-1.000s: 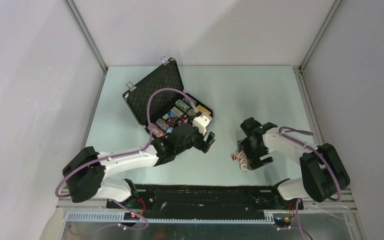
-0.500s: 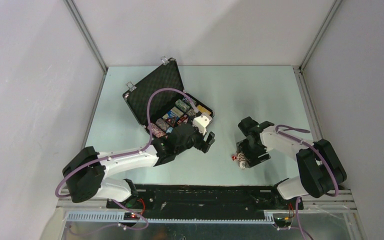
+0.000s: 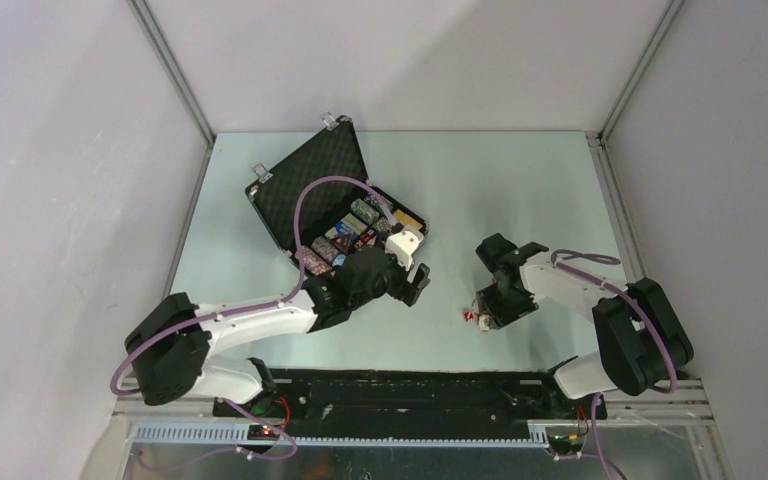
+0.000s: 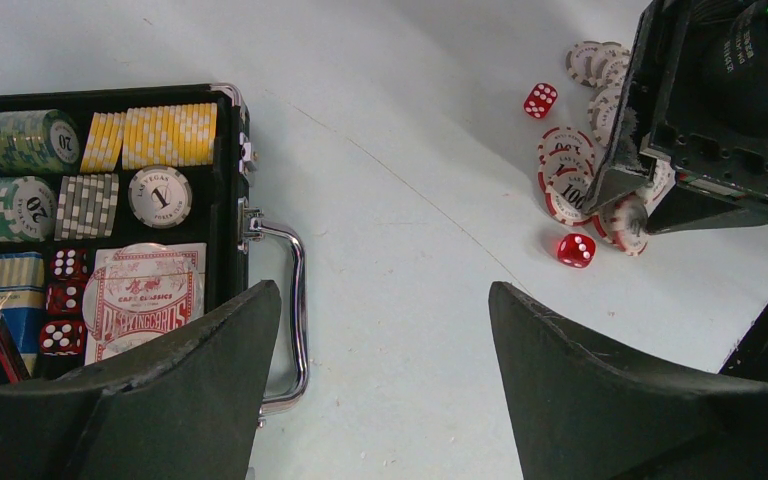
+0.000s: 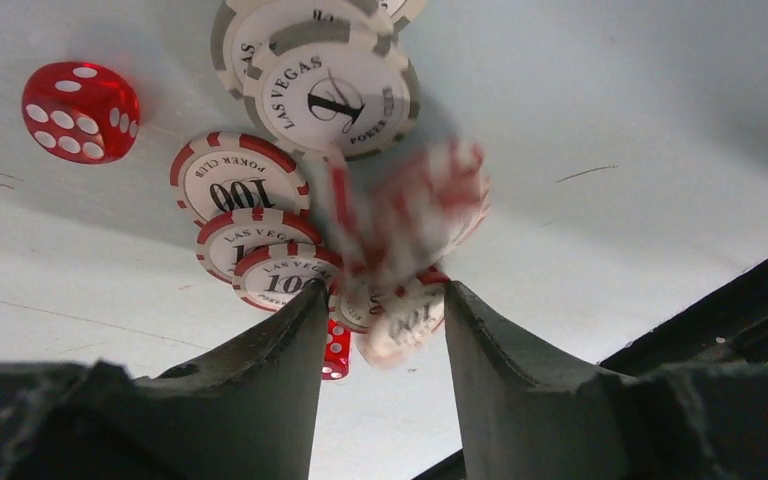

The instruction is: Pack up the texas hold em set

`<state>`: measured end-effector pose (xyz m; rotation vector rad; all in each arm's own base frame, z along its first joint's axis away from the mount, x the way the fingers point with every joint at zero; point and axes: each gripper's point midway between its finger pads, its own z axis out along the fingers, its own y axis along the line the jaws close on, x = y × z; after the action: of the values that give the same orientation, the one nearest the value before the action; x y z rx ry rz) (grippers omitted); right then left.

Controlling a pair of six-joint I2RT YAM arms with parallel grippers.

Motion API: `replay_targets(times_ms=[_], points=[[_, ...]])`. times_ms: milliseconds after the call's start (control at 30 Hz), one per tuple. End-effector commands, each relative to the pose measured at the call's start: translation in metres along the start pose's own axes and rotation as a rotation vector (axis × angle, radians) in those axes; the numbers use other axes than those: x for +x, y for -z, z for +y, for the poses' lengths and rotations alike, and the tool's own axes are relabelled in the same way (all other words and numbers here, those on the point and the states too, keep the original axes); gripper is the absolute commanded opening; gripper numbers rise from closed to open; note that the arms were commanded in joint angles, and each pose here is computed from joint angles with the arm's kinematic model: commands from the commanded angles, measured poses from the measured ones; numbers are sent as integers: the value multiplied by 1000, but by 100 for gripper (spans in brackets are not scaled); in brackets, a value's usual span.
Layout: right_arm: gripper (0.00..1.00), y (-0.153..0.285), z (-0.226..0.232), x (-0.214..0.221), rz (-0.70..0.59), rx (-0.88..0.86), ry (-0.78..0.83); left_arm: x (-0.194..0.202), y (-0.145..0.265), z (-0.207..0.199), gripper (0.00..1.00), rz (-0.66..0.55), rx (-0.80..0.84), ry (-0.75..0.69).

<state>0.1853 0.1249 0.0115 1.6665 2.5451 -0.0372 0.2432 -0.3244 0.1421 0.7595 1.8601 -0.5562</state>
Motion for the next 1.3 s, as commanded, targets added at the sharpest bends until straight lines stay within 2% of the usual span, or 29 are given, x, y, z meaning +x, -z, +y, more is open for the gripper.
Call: replay_targets(times_ms=[0,100,233,333,367,400,467,1267], points=[[45,-9,-11,-17,-86,46,24,-10,1,0,83,-28,1,9],[42,-11,-11,-18,-88,48,45,-10,1,0,83,-25,0,7],[28,-14,-11,-18,-84,47,62,-8,0,0,83,-19,1,4],[23,-16,-11,-17,-73,47,70,-9,-1,0,83,-19,2,4],[19,-17,-10,-16,-69,46,77,-7,-1,0,83,-14,1,3],[8,-17,-10,-15,-61,46,80,-8,-2,0,83,-15,1,3],[0,-17,-9,-13,-46,43,88,-7,-2,0,83,-10,1,1],[0,43,5,-25,-83,-213,172,-6,-4,-2,83,0,11,-11]])
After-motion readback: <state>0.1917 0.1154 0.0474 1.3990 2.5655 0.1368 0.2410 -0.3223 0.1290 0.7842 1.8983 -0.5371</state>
